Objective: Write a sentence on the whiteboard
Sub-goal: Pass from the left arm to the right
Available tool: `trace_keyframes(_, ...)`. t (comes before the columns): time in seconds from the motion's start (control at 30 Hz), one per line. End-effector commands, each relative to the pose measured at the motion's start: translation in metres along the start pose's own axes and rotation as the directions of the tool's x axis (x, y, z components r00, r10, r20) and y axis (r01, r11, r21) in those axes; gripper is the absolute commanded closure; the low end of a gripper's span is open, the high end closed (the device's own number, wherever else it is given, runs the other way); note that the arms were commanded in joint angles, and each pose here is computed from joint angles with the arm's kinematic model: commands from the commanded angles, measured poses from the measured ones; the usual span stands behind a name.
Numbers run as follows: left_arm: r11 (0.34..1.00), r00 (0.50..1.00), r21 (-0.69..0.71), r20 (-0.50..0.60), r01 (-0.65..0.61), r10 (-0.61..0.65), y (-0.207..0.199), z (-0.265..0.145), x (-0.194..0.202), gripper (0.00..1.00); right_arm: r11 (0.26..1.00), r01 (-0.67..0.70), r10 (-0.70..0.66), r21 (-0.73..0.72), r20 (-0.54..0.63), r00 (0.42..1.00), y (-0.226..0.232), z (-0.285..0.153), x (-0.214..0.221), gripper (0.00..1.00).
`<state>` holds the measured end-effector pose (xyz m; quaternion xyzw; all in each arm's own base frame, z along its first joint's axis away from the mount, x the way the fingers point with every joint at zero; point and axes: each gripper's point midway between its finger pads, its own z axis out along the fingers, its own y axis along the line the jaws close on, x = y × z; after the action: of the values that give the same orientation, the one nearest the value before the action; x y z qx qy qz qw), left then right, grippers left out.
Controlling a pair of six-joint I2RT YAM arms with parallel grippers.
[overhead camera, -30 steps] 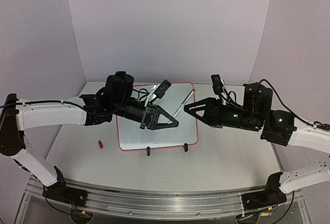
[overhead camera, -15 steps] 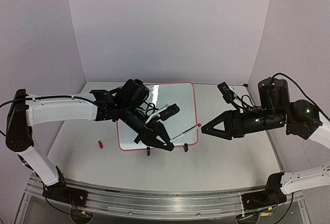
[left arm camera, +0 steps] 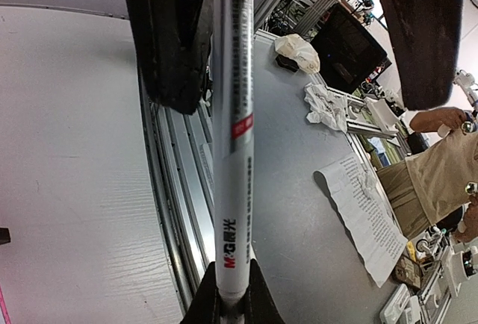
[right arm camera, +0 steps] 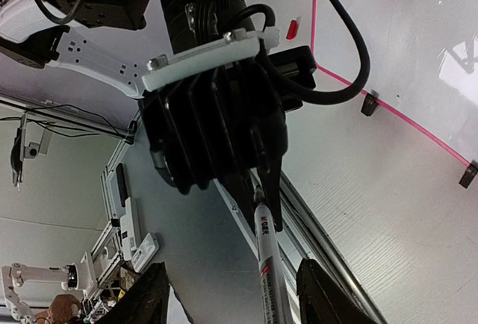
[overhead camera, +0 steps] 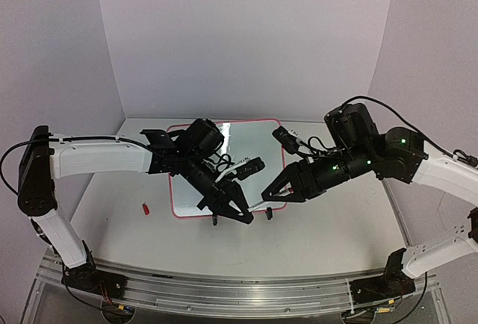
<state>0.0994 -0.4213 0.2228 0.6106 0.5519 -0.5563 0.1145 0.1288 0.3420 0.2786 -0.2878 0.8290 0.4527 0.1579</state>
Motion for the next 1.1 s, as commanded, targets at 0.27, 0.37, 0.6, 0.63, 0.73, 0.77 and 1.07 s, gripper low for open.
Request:
trace_keyframes(0.27, 0.997, 0.998, 0.033, 0.029, -0.064, 0.063, -0.012, -0.004, -0.023, 1.00, 0.999, 0.007, -0.009, -0.048, -0.040, 0.999, 0.010, 0.007, -0.003, 0.55)
trace_keyframes(0.37, 0.998, 0.998, 0.033, 0.030, -0.061, 0.060, -0.011, -0.004, -0.023, 1.00, 0.999, 0.009, -0.011, -0.046, -0.043, 0.999, 0.009, 0.008, -0.004, 0.60)
trace_keyframes(0.6, 0.998, 0.998, 0.038, 0.025, -0.050, 0.049, -0.010, -0.003, -0.023, 1.00, 0.999, 0.006, -0.008, -0.038, -0.052, 0.999, 0.006, 0.014, -0.005, 0.67)
trace_keyframes(0.63, 0.998, 0.998, 0.040, 0.026, -0.050, 0.049, -0.010, -0.003, -0.023, 1.00, 0.999, 0.005, -0.007, -0.035, -0.051, 0.999, 0.006, 0.014, -0.005, 0.68)
trace_keyframes(0.73, 0.998, 0.998, 0.044, 0.030, -0.053, 0.052, -0.011, -0.003, -0.024, 1.00, 1.000, 0.006, -0.008, -0.029, -0.047, 0.999, 0.005, 0.015, -0.006, 0.72)
trace_keyframes(0.77, 0.998, 0.998, 0.045, 0.030, -0.054, 0.053, -0.011, -0.003, -0.024, 1.00, 1.000, 0.006, -0.008, -0.027, -0.046, 0.999, 0.004, 0.015, -0.007, 0.74)
trace_keyframes(1.07, 0.998, 0.998, 0.039, 0.029, -0.051, 0.050, -0.009, -0.002, -0.023, 1.00, 1.000, 0.012, -0.013, -0.026, -0.046, 0.999, 0.004, 0.016, -0.007, 0.88)
